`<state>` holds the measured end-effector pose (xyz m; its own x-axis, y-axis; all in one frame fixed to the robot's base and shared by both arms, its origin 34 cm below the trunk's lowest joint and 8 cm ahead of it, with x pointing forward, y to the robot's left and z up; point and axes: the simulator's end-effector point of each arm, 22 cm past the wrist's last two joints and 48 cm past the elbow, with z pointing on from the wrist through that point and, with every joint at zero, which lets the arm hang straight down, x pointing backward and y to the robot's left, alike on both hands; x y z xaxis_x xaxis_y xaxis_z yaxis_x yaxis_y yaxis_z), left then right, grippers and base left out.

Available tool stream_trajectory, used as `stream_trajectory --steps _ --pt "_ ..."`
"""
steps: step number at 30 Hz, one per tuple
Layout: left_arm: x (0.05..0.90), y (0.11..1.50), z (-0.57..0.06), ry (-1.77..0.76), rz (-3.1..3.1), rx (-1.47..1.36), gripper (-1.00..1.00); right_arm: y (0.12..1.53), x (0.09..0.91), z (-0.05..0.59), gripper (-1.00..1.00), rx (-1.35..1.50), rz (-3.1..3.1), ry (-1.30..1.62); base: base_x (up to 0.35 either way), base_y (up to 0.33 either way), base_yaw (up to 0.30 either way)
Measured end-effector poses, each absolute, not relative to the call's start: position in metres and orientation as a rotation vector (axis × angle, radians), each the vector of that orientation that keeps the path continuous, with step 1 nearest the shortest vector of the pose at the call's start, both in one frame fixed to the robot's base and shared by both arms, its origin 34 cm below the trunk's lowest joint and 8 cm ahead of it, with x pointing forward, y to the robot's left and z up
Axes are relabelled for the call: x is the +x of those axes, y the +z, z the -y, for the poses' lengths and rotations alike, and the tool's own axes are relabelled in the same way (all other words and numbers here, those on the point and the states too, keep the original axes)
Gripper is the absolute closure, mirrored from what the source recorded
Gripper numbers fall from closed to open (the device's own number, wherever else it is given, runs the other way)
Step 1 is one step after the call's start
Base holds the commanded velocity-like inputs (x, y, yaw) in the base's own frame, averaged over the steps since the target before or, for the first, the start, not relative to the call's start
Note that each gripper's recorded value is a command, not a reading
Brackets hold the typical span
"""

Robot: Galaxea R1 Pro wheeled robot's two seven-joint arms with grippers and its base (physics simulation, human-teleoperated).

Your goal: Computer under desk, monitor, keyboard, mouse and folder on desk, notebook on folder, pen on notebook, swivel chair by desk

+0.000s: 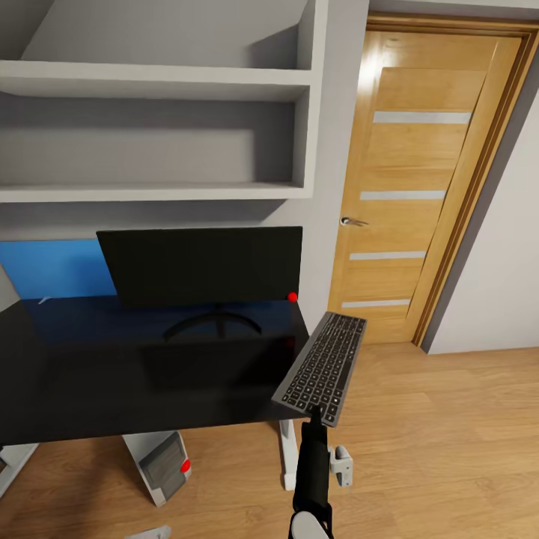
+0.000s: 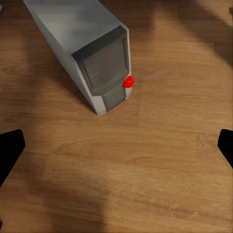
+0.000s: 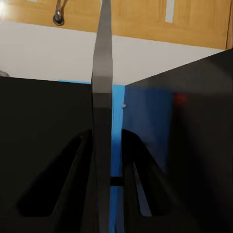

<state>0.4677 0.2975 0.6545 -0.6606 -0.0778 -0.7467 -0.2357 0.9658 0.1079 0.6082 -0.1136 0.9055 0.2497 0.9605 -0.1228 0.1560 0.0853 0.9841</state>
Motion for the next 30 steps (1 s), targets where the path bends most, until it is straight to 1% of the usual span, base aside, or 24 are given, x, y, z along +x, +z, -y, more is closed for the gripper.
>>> stream_trajectory --steps 13,17,30 --pt "0.468 0.635 -0.297 0.247 -2.29 -0.217 -1.0 0.879 0.607 0.109 1.0 1.338 -1.188 0.866 0.0 0.0 0.0" --pt "0.468 0.629 -0.295 0.244 -2.293 -0.212 -1.0 0.861 0.599 0.086 1.0 1.304 -1.258 0.881 0.0 0.0 0.0" --pt "0.469 0.609 -0.295 0.244 -2.293 -0.21 -1.0 0.835 0.597 0.086 1.0 1.341 -1.262 0.881 0.0 0.0 0.0"
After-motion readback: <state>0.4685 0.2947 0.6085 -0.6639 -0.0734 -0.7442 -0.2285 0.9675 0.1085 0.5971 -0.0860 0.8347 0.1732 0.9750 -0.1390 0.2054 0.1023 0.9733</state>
